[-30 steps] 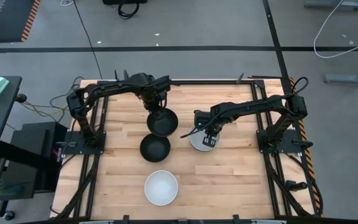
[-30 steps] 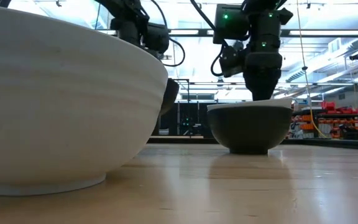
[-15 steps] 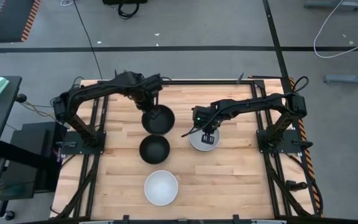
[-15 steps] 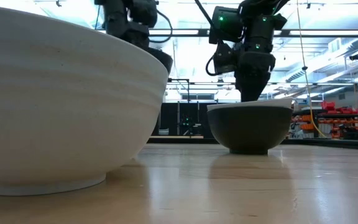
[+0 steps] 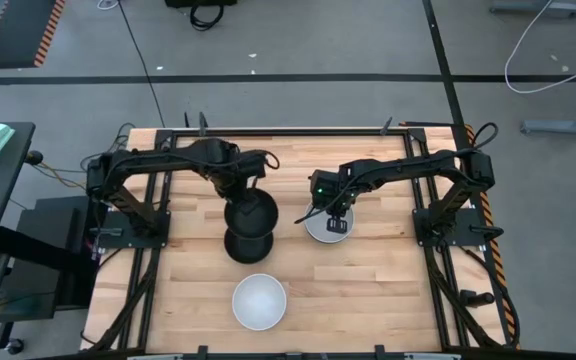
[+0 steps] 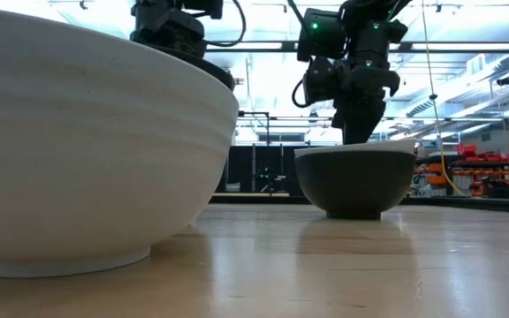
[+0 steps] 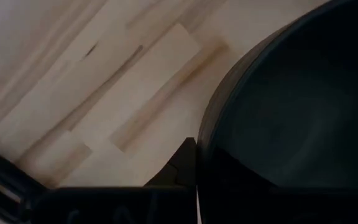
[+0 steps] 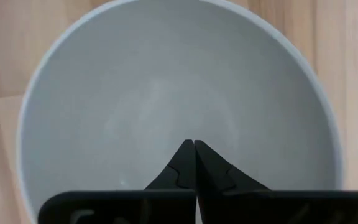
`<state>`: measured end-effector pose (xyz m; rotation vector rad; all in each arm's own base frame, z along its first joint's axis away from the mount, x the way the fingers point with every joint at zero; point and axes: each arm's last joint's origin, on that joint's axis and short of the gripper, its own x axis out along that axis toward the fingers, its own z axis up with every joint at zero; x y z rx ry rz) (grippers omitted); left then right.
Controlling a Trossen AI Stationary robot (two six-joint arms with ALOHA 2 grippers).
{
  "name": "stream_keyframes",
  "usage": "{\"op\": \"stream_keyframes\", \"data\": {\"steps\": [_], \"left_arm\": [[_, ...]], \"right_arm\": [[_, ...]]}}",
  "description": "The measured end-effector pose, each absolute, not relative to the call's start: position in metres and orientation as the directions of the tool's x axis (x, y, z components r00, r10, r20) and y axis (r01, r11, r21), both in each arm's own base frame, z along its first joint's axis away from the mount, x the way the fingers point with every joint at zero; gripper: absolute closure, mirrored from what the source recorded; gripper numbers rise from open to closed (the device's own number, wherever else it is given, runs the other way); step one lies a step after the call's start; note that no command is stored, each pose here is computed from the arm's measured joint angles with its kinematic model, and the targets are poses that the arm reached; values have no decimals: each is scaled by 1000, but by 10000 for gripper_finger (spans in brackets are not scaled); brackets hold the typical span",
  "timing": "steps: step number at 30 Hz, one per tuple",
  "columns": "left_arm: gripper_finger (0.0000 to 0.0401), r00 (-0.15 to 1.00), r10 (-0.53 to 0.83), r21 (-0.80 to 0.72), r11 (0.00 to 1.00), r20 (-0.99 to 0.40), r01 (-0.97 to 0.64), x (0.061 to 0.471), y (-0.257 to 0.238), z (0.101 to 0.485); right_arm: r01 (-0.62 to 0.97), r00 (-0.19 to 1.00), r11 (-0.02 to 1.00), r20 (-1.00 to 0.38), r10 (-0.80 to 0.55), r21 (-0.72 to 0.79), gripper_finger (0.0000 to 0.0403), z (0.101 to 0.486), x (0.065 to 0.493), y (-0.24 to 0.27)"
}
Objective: Nest bowls inside each other
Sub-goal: Stack the top black bowl on top of the bottom black bowl
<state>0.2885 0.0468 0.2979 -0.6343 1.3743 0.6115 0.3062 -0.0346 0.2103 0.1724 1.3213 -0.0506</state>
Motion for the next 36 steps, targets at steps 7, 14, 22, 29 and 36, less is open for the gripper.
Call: {"op": "stream_keyframes", "data": {"steps": [7,14,22,29,36], "left_arm": [[390,101,36,-52,664,-994,-746,291,29,298],[390,103,50,-48,629,-993,-776,292,16,298],[390,41,56,-1,575,-998,-818,288,3,277],[390,56,-3,-49,524,-998,-850,286,-3,241],[390,169,-51,-172,492,-984,-853,291,-5,213]], "right_arm": [[113,363,989,-931,45,92,403,245,291,-31],[157,522,985,-853,-20,74,403,293,260,-30],[203,585,977,-809,-63,71,403,318,234,-25],[206,576,977,-815,-72,59,403,318,231,-22],[208,553,976,-830,-70,57,403,315,231,-22]]}}
